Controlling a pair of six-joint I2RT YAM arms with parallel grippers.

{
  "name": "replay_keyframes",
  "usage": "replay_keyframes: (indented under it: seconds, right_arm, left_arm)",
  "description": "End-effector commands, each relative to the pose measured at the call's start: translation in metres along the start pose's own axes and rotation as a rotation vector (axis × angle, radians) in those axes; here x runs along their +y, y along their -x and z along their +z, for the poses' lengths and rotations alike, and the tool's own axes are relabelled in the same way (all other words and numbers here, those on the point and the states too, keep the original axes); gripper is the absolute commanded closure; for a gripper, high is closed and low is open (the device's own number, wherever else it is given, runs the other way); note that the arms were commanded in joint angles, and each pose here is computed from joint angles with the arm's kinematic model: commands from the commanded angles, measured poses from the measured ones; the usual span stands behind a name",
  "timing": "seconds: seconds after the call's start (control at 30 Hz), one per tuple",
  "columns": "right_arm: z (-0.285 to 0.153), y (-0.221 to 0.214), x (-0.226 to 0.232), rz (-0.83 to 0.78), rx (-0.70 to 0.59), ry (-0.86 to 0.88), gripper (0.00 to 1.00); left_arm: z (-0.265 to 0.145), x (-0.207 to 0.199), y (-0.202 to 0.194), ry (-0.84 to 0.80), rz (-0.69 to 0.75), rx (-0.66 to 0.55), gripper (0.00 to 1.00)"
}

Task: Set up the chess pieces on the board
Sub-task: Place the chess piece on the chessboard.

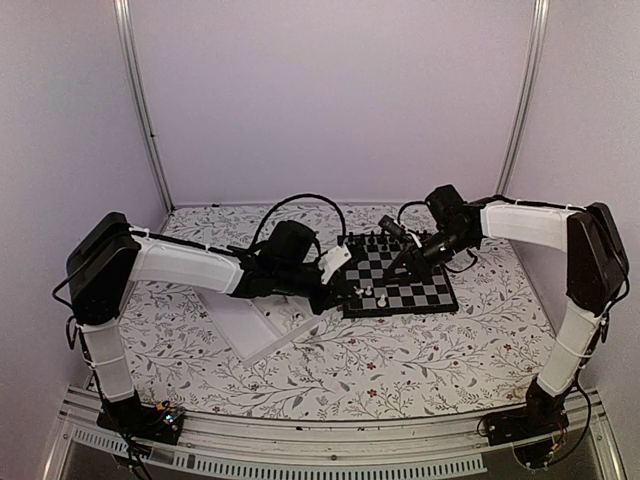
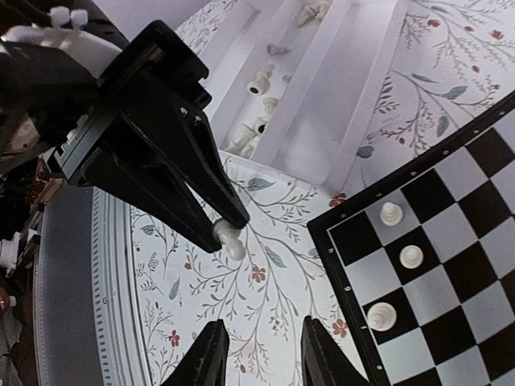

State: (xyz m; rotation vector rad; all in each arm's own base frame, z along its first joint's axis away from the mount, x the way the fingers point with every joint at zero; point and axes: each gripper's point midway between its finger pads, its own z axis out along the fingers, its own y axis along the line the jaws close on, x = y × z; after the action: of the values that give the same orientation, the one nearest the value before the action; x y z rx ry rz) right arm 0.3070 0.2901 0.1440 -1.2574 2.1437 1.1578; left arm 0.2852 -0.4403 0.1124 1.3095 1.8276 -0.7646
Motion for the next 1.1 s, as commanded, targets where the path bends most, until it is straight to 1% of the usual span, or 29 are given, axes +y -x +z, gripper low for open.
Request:
replay_keyframes:
  seconds: [0.0,0.13,0.3,0.47,0.77,1.0,1.07]
  right_arm:
    - [0.02,0.003,0.024,0.078,0.038,0.138,0.65]
    - [0.029,0.002,0.022,0.12,0.045,0.175,0.65]
    - [0.033,0.006,0.025,0.153,0.031,0.239,0.65]
    - [0.033,0.007,0.025,0.156,0.029,0.241,0.66]
    - [0.031,0.012,0.033,0.161,0.0,0.297,0.74]
    - [0.03,0.014,0.04,0.16,-0.012,0.336,0.93]
    - [0.03,0.014,0.038,0.154,-0.008,0.321,0.97]
  left_arm:
    - [-0.005,0.0,0.03,-0.032,-0.017,-0.126,0.87]
    - [-0.007,-0.003,0.039,-0.052,-0.01,-0.153,0.87]
    - [-0.004,-0.006,0.04,-0.076,-0.012,-0.16,0.86]
    - [-0.003,-0.009,0.041,-0.093,-0.012,-0.161,0.86]
    - [-0.002,-0.013,0.042,-0.111,-0.006,-0.162,0.86]
    - [-0.002,-0.012,0.042,-0.102,-0.007,-0.157,0.85]
    - [-0.002,-0.01,0.043,-0.085,-0.01,-0.157,0.79]
